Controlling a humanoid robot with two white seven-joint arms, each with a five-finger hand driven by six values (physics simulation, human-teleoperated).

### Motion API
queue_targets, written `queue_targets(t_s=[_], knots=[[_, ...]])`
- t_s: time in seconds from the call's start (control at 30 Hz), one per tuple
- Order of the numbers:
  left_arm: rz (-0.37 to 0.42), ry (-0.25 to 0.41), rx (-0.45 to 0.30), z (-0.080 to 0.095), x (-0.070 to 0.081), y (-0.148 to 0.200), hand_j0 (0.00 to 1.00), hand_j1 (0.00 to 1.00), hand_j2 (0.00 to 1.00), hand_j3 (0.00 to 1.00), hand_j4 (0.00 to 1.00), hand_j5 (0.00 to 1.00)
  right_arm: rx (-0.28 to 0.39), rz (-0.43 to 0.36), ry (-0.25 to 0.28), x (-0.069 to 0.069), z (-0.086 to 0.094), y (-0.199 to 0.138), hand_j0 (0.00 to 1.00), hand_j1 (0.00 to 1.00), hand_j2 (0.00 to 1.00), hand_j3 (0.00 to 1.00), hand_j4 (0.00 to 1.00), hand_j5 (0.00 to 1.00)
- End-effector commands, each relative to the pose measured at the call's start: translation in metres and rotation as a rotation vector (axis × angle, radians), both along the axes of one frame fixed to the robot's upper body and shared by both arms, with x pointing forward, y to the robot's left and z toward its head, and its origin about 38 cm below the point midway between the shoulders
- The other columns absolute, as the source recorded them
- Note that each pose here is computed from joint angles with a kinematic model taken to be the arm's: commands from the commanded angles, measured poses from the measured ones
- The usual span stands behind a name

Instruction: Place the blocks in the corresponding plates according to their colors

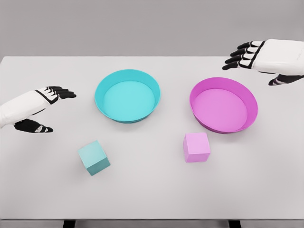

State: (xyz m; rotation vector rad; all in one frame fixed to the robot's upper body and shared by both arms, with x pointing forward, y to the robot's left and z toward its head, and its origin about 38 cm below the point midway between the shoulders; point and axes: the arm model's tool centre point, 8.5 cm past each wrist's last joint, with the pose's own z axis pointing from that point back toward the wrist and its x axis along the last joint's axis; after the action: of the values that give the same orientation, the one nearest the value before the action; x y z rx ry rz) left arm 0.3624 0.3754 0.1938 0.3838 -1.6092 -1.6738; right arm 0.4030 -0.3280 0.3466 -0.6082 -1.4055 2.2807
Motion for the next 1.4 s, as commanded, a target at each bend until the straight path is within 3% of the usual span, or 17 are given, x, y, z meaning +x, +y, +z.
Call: queue_targets(t_s=[0.0,0.1,0.2,0.27,0.3,0.4,0.43,0.5,0.57,0.77,0.87,0.97,1.03,1.1,1.37], knots=[[0.002,0.000,-0.001,0.000,0.000,0.000,1.00,1.00,1.00,1.00,1.00,1.00,0.005,0.000,0.002,0.000,0.000,0.001,1.00,1.00,1.00,1.00,1.00,1.00],[0.001,0.001,-0.002,0.000,0.000,0.000,1.00,1.00,1.00,1.00,1.00,1.00,0.011,0.002,-0.003,0.000,0.004,0.001,1.00,1.00,1.00,1.00,1.00,1.00],[-0.015,0.027,0.044,0.002,0.001,0.001,1.00,1.00,1.00,1.00,1.00,1.00,0.016,0.002,-0.015,0.000,0.011,0.000,1.00,1.00,1.00,1.00,1.00,1.00],[-0.029,0.049,0.172,0.022,0.001,0.017,1.00,1.00,1.00,1.00,1.00,1.00,0.007,-0.005,-0.044,0.001,0.023,-0.002,1.00,1.00,1.00,1.00,1.00,1.00],[-0.042,0.036,0.183,0.030,0.004,0.014,1.00,1.00,1.00,1.00,1.00,1.00,0.008,-0.008,-0.056,0.001,0.028,-0.003,1.00,1.00,1.00,1.00,1.00,1.00],[-0.094,0.025,0.269,0.057,0.014,0.004,1.00,1.00,1.00,1.00,1.00,1.00,-0.065,0.096,0.025,-0.008,-0.003,0.028,1.00,1.00,1.00,1.00,1.00,1.00],[-0.107,0.008,0.266,0.064,0.017,-0.001,1.00,1.00,1.00,1.00,1.00,1.00,-0.084,0.112,0.031,-0.010,-0.005,0.033,1.00,1.00,1.00,1.00,1.00,1.00],[-0.186,0.046,0.249,0.061,0.029,-0.025,1.00,1.00,1.00,1.00,1.00,1.00,-0.096,0.126,0.021,-0.012,-0.004,0.037,1.00,1.00,1.00,1.00,1.00,1.00],[-0.246,0.064,0.238,0.069,0.040,-0.044,1.00,1.00,1.00,1.00,1.00,1.00,-0.125,0.127,-0.001,-0.011,-0.004,0.039,1.00,1.00,1.00,1.00,1.00,1.00],[-0.387,0.116,0.189,0.087,0.048,-0.085,1.00,1.00,1.00,1.00,1.00,1.00,-0.160,0.184,0.072,-0.012,-0.031,0.057,1.00,1.00,1.00,1.00,1.00,1.00],[-0.475,0.171,0.196,0.091,0.045,-0.109,1.00,1.00,1.00,1.00,1.00,1.00,-0.164,0.192,0.087,-0.012,-0.037,0.060,1.00,1.00,1.00,1.00,1.00,1.00],[-0.548,0.174,0.196,0.099,0.033,-0.127,1.00,1.00,1.00,1.00,1.00,1.00,-0.177,0.231,0.116,-0.013,-0.048,0.073,1.00,1.00,1.00,1.00,1.00,1.00],[-0.568,0.171,0.204,0.109,0.011,-0.119,1.00,1.00,1.00,1.00,1.00,1.00,-0.180,0.243,0.119,-0.013,-0.049,0.077,1.00,1.00,1.00,1.00,1.00,1.00],[-0.561,0.172,0.208,0.111,0.007,-0.114,1.00,1.00,1.00,1.00,1.00,1.00,-0.179,0.249,0.123,-0.013,-0.051,0.080,1.00,1.00,1.00,1.00,1.00,1.00],[-0.559,0.235,0.200,0.085,0.001,-0.110,1.00,1.00,1.00,1.00,1.00,1.00,-0.214,0.311,0.187,-0.018,-0.075,0.098,1.00,1.00,1.00,1.00,1.00,1.00]])
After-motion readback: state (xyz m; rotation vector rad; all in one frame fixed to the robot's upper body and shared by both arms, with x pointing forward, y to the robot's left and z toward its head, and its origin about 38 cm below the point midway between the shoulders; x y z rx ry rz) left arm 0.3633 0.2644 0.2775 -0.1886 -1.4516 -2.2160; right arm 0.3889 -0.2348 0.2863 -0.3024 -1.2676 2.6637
